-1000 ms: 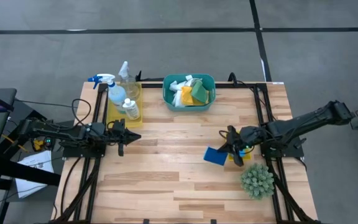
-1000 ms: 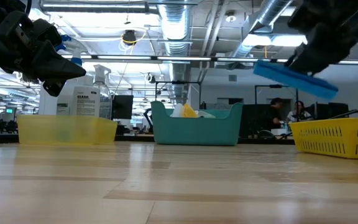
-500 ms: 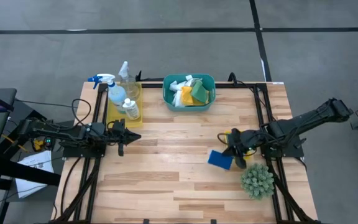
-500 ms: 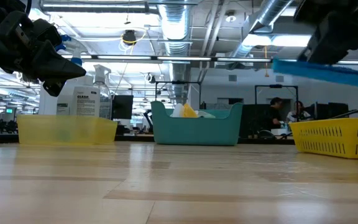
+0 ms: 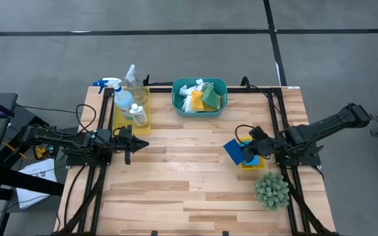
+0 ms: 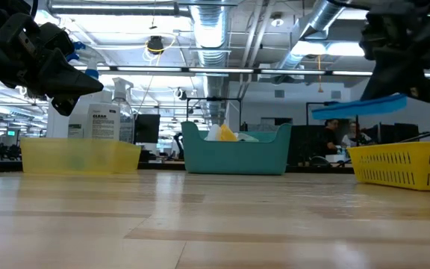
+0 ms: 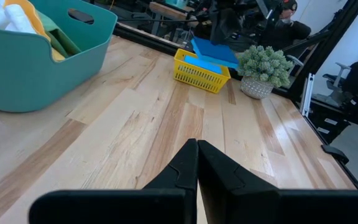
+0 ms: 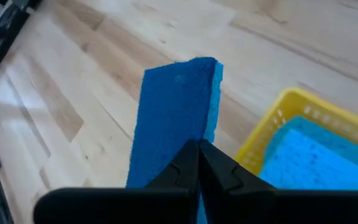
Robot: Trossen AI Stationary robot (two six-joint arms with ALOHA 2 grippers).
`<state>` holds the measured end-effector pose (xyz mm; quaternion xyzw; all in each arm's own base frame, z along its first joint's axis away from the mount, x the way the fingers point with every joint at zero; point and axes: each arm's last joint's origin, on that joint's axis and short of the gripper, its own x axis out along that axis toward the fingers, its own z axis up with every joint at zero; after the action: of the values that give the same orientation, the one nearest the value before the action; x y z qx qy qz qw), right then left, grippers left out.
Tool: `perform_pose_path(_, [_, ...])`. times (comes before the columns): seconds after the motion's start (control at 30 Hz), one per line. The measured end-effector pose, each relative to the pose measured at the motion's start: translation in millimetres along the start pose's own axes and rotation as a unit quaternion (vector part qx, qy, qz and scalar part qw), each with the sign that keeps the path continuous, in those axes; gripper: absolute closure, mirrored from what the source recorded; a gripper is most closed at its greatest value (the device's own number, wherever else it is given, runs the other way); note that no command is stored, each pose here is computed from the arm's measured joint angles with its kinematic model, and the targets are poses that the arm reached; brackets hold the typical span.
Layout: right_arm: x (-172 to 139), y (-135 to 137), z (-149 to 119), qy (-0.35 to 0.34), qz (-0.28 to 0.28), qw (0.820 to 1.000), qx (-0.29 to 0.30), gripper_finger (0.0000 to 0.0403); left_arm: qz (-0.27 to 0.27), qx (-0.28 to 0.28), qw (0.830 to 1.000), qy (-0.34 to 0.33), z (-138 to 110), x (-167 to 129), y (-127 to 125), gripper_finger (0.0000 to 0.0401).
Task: Pick & Place Kitchen Items
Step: Put the blue sponge into the right yellow bin
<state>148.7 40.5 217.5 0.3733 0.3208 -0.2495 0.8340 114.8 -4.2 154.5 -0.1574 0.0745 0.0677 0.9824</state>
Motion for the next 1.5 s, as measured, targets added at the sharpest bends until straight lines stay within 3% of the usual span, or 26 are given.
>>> perform_pose_path(0.5, [13.7, -20.3, -18.2, -0.056, 0.052, 0.996, 0.052, 0.0403, 0.0, 0.0, 1.0, 0.0, 0.0, 0.0, 0.0, 0.0398])
perform_pose_path(0.83, [16.3, -21.5, -9.1, -0.091, 0.043, 0.993, 0.055, 0.0403, 0.0, 0.0, 1.0, 0.0, 0.0, 0.0, 0.0, 0.0398])
perform_pose_path(1.5, [10.9, -25.3, -29.2, -0.085, 0.019, 0.99, 0.11, 0.0403, 0.0, 0.0, 1.0, 0.0, 0.0, 0.0, 0.0, 0.0398])
